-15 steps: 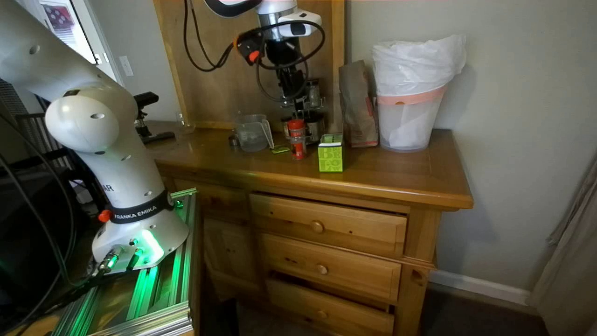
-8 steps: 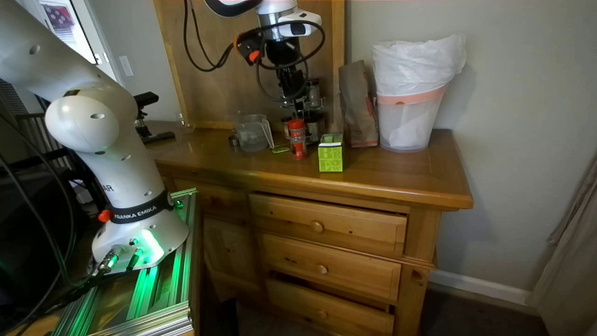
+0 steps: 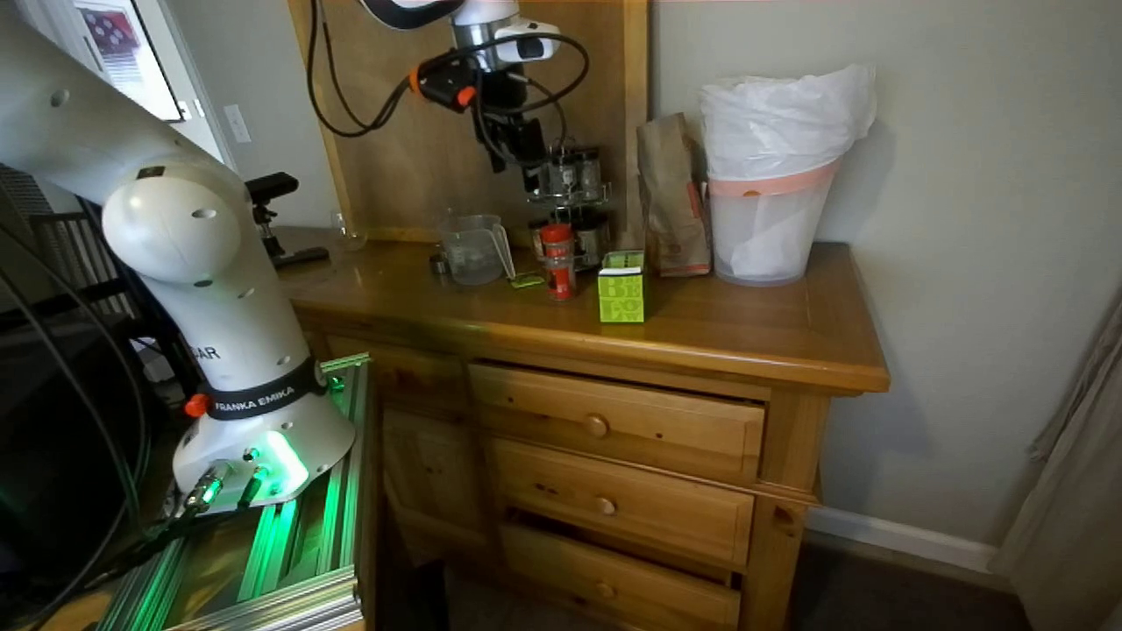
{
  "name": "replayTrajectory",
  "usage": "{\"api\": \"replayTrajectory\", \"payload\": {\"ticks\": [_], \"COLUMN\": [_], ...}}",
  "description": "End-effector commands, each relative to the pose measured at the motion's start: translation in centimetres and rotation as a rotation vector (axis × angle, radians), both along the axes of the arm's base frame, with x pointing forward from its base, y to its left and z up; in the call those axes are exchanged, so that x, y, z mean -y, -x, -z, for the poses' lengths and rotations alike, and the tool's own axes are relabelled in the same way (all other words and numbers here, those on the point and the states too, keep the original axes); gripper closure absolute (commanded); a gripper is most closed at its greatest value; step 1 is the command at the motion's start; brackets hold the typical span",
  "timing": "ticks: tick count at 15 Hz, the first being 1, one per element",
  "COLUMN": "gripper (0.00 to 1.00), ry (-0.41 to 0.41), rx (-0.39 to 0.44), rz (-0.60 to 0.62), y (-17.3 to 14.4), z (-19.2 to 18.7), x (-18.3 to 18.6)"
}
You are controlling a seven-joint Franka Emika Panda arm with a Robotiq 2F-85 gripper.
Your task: Shift the fork to the counter
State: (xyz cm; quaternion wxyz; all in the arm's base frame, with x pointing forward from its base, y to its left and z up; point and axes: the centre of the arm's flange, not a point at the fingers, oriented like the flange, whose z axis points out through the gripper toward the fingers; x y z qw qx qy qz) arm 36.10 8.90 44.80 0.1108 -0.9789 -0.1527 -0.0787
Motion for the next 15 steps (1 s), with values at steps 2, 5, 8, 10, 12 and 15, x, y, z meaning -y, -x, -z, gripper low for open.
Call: {"api": "replayTrajectory", "payload": {"ticks": [2, 5, 8, 10, 12, 15], "gripper": [0.00, 0.00, 0.00, 0.00, 0.00, 0.00], "ry": [-0.011, 0.028, 0.042, 0.038, 0.101, 0.245], "rx": [0.008, 0.005, 0.026, 0.042, 0.024, 0.052], "rz": [-0.262, -0.441, -0.441, -0.467, -0.499, -0.614], "y": [7.5, 10.8, 10.1, 10.2, 10.6, 12.8], "z": [-2.5, -3.6, -3.7, -4.2, -3.8, -4.7], "x": [-6.7, -10.1, -10.4, -10.0, -12.4, -18.8]}}
